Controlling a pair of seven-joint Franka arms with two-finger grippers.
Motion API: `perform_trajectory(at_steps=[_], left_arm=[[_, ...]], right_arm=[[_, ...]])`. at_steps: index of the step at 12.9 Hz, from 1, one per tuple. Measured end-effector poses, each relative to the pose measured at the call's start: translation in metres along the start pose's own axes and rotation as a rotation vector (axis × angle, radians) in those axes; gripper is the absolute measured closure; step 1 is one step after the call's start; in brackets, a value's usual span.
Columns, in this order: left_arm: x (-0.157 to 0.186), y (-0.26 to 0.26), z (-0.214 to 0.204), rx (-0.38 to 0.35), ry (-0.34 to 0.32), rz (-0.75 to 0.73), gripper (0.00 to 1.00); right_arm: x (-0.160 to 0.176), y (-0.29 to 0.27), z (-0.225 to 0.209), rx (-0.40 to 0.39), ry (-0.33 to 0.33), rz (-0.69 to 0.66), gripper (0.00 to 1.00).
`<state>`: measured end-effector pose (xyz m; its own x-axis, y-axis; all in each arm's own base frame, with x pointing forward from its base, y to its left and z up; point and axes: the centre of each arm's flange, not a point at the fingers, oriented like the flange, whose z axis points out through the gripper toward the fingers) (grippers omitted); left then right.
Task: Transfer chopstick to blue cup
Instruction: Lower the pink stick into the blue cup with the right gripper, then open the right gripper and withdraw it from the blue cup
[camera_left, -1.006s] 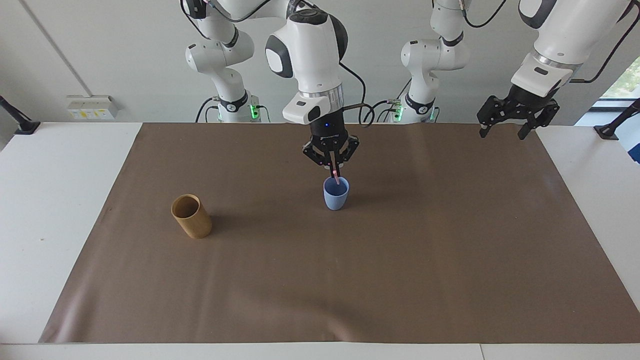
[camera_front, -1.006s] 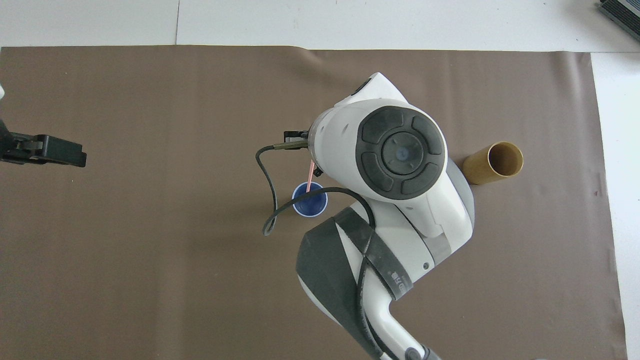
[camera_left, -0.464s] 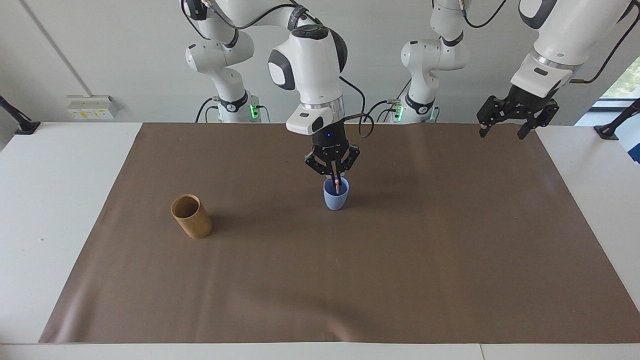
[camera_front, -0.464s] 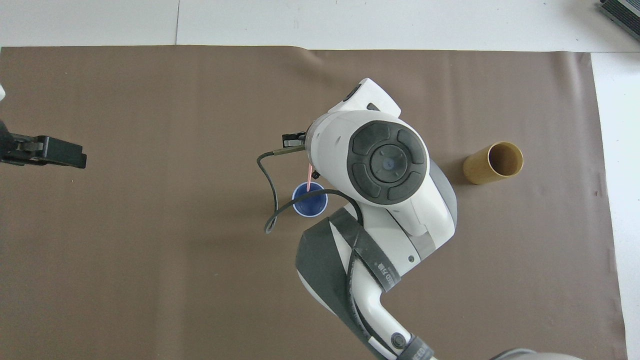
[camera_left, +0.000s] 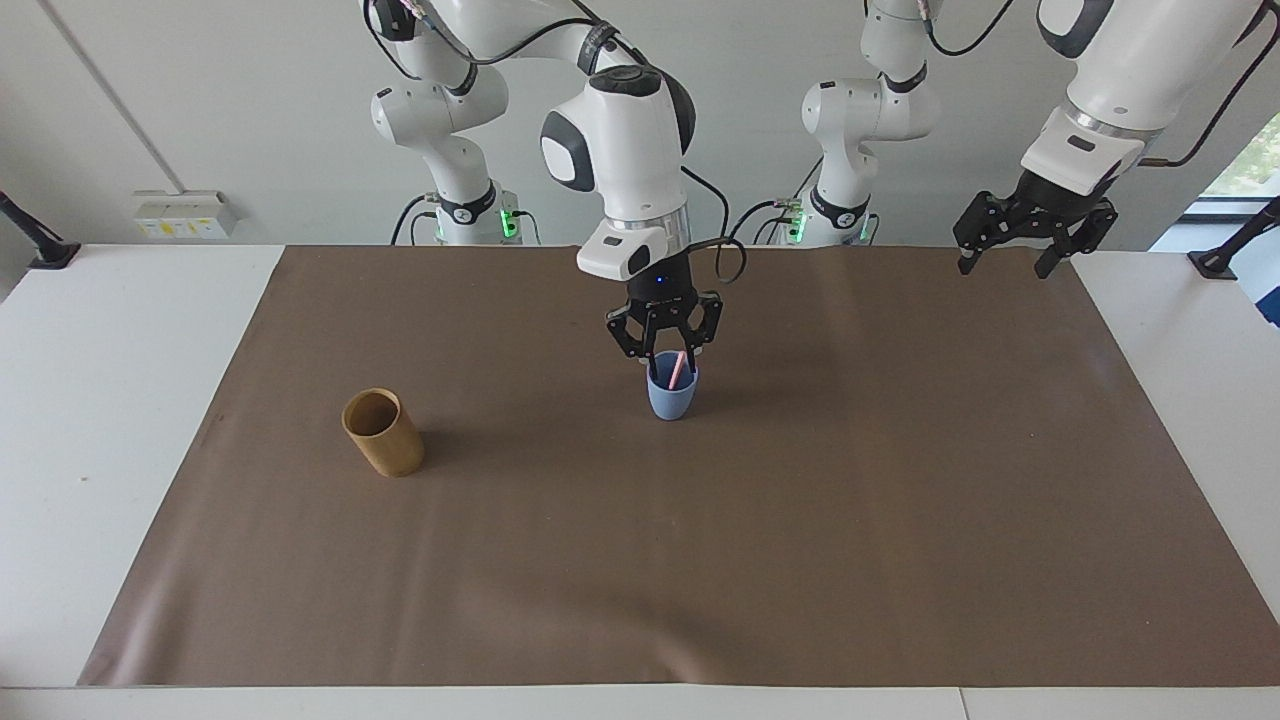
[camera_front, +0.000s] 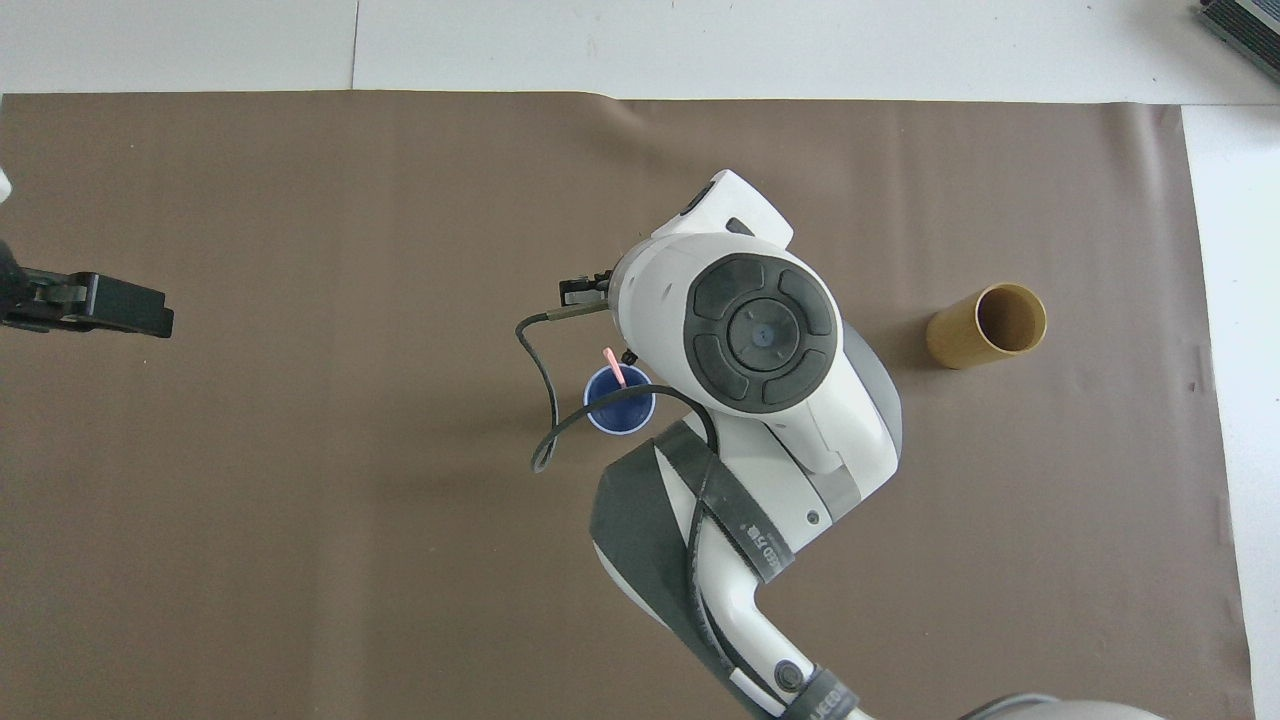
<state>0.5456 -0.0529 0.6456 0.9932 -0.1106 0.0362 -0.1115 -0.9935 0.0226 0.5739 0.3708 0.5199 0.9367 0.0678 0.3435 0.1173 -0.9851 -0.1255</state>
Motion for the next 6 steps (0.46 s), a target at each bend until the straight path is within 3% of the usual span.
perform_trajectory(at_steps=[3, 6], left_arm=[[0.0, 0.0, 0.0, 0.0, -0.001, 0.0, 0.0], [0.0, 0.0, 0.0, 0.0, -0.001, 0.0, 0.0]], right_arm=[[0.002, 0.002, -0.004, 0.0, 0.006, 0.003, 0.03], [0.009, 0.024, -0.03, -0.028, -0.001, 0.035, 0.0]])
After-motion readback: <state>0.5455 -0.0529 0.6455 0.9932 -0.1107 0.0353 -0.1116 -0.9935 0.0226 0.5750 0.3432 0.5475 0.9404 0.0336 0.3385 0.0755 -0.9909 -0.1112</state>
